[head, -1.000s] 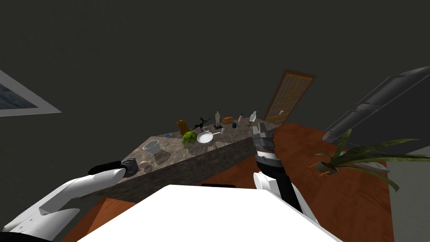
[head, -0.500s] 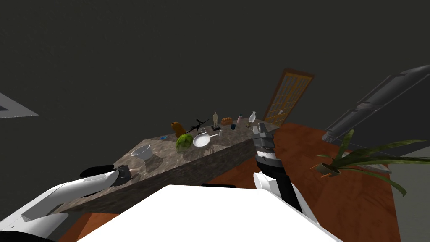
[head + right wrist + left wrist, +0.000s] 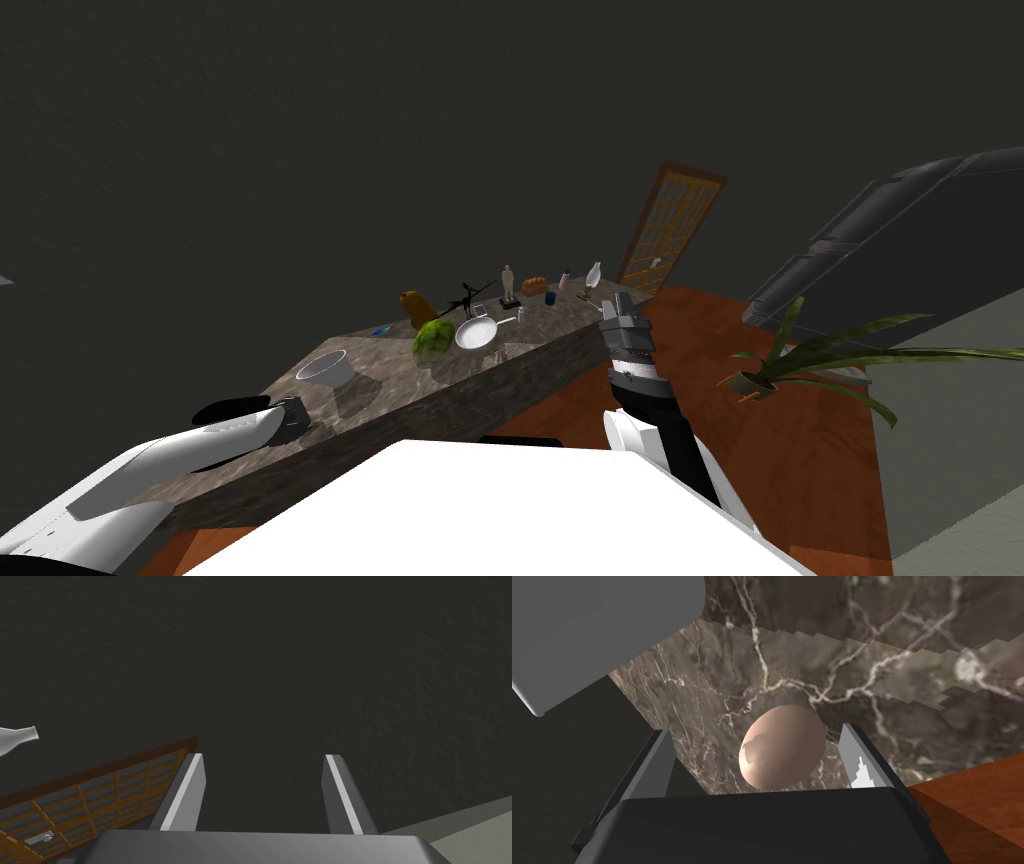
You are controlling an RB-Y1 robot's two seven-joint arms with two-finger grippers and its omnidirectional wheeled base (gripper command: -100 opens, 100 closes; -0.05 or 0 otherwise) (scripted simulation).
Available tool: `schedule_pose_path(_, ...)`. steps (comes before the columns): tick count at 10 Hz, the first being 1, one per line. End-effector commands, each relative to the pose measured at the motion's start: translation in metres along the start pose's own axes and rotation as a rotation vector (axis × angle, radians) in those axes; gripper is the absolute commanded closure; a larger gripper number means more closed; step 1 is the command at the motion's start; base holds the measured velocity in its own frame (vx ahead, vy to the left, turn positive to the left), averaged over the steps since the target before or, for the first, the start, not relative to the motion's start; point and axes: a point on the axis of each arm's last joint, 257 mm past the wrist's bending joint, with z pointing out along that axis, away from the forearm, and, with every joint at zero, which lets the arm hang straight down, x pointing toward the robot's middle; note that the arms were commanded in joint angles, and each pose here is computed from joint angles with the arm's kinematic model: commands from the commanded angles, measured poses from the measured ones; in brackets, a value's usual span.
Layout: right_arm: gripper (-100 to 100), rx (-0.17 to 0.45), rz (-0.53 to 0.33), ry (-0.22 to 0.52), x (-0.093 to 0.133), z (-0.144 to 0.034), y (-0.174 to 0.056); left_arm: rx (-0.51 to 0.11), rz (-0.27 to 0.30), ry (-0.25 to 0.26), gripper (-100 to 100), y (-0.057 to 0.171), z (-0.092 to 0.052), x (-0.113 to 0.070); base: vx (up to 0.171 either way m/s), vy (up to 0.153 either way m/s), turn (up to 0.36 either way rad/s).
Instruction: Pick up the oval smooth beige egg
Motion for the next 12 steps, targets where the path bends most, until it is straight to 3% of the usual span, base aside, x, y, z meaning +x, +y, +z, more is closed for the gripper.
schedule_pose_path(1, 0, 0.0, 0.0, 0.0, 0.0, 0.0, 0.0, 0.0, -0.015, -0.013, -100, 0.002, 0.005, -0.005, -0.061, 0.03, -0.148)
schedule_pose_path(2, 0, 0.0, 0.0, 0.0, 0.0, 0.0, 0.0, 0.001, -0.008, -0.008, -100, 0.001, 0.003, -0.002, -0.028, 0.017, -0.033)
schedule_pose_path(3, 0, 0.0, 0.0, 0.0, 0.0, 0.0, 0.0, 0.001, -0.01, -0.008, 100, 0.001, 0.004, -0.002, -0.006, 0.0, 0.008)
schedule_pose_path(7, 0, 0.0, 0.0, 0.0, 0.0, 0.0, 0.0, -0.001, -0.01, -0.009, 100, 0.002, 0.004, -0.002, 0.0, 0.0, 0.0)
schedule_pose_path(8, 0, 0.0, 0.0, 0.0, 0.0, 0.0, 0.0, 0.0, -0.01, -0.009, 0, 0.001, 0.004, -0.002, 0.0, 0.0, 0.0)
schedule_pose_path(9, 0, 0.0, 0.0, 0.0, 0.0, 0.0, 0.0, 0.001, 0.004, 0.003, 100, 0.0, -0.003, 0.002, 0.035, -0.017, 0.153)
schedule_pose_path(12, 0, 0.0, 0.0, 0.0, 0.0, 0.0, 0.0, 0.001, 0.028, 0.025, 100, -0.002, -0.013, 0.011, 0.058, -0.03, 0.134)
